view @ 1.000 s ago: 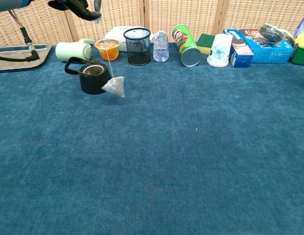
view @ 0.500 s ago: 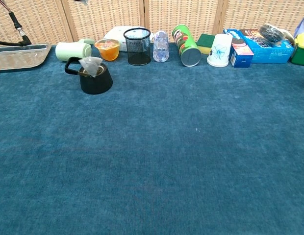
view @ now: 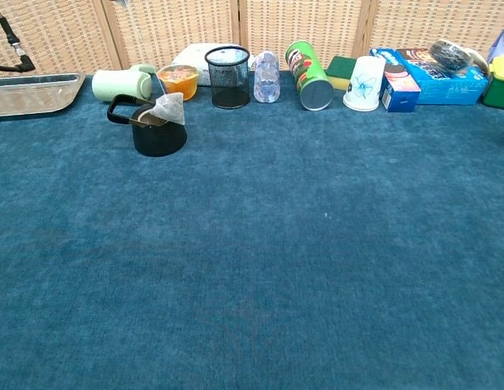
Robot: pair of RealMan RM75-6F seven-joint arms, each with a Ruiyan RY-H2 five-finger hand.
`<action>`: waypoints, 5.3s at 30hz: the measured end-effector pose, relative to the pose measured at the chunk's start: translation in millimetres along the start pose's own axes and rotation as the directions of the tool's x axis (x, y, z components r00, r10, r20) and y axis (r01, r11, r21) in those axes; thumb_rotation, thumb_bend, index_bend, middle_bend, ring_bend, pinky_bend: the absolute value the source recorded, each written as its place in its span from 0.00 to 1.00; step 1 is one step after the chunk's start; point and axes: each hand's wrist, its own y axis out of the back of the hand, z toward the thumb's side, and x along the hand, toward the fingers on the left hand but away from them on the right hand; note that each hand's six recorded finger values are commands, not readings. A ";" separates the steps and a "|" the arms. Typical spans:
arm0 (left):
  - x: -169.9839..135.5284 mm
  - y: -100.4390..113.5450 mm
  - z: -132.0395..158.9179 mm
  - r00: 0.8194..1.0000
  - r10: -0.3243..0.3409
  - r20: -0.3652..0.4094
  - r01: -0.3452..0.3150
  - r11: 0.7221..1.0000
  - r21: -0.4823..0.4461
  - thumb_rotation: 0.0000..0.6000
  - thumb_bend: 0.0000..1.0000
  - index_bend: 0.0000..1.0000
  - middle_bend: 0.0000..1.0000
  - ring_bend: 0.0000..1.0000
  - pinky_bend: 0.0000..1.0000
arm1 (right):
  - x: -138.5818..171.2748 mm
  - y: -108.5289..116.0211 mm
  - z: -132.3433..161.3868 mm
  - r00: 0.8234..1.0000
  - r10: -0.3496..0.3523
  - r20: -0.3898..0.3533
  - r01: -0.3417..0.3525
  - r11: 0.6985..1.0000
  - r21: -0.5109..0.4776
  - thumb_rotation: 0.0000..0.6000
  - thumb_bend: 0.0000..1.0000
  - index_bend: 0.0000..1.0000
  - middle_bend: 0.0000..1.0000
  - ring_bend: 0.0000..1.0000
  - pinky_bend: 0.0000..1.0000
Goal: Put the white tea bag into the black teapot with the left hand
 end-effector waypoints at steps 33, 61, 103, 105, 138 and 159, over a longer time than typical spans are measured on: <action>11.8 -28.8 -8.7 0.998 -0.051 -0.022 0.052 0.996 0.068 1.00 0.46 0.64 1.00 1.00 0.94 | 3.8 2.6 -3.7 1.000 -0.008 0.028 0.008 1.000 0.005 1.00 0.27 0.41 0.44 0.38 0.32; -11.3 -91.5 28.0 0.976 -0.207 0.069 0.187 0.956 0.226 1.00 0.44 0.64 1.00 1.00 0.95 | 8.9 7.2 -11.7 0.999 -0.023 0.034 0.024 1.000 -0.008 1.00 0.27 0.40 0.44 0.38 0.33; -7.7 -65.4 -13.6 0.965 -0.230 -0.125 0.262 0.864 0.431 1.00 0.87 0.45 1.00 1.00 0.98 | 5.8 3.1 -8.7 1.000 -0.002 0.029 0.002 1.000 -0.004 1.00 0.27 0.40 0.44 0.44 0.33; -8.6 -66.0 -16.5 0.956 -0.255 -0.147 0.294 0.852 0.433 1.00 0.92 0.37 1.00 1.00 0.99 | 5.3 2.5 -8.7 1.000 0.000 0.029 0.000 1.000 -0.004 1.00 0.27 0.40 0.44 0.44 0.33; -0.7 -115.0 -17.8 0.876 -0.417 -0.241 0.481 0.772 0.416 1.00 0.88 0.16 1.00 1.00 1.00 | 11.7 6.8 -19.1 0.998 -0.015 0.064 0.015 1.000 -0.010 1.00 0.28 0.40 0.45 0.45 0.33; -7.3 -119.0 -31.4 0.855 -0.437 -0.278 0.517 0.747 0.417 1.00 0.87 0.16 1.00 1.00 1.00 | 11.1 5.8 -20.4 0.998 -0.014 0.068 0.014 1.000 -0.014 1.00 0.27 0.40 0.45 0.44 0.33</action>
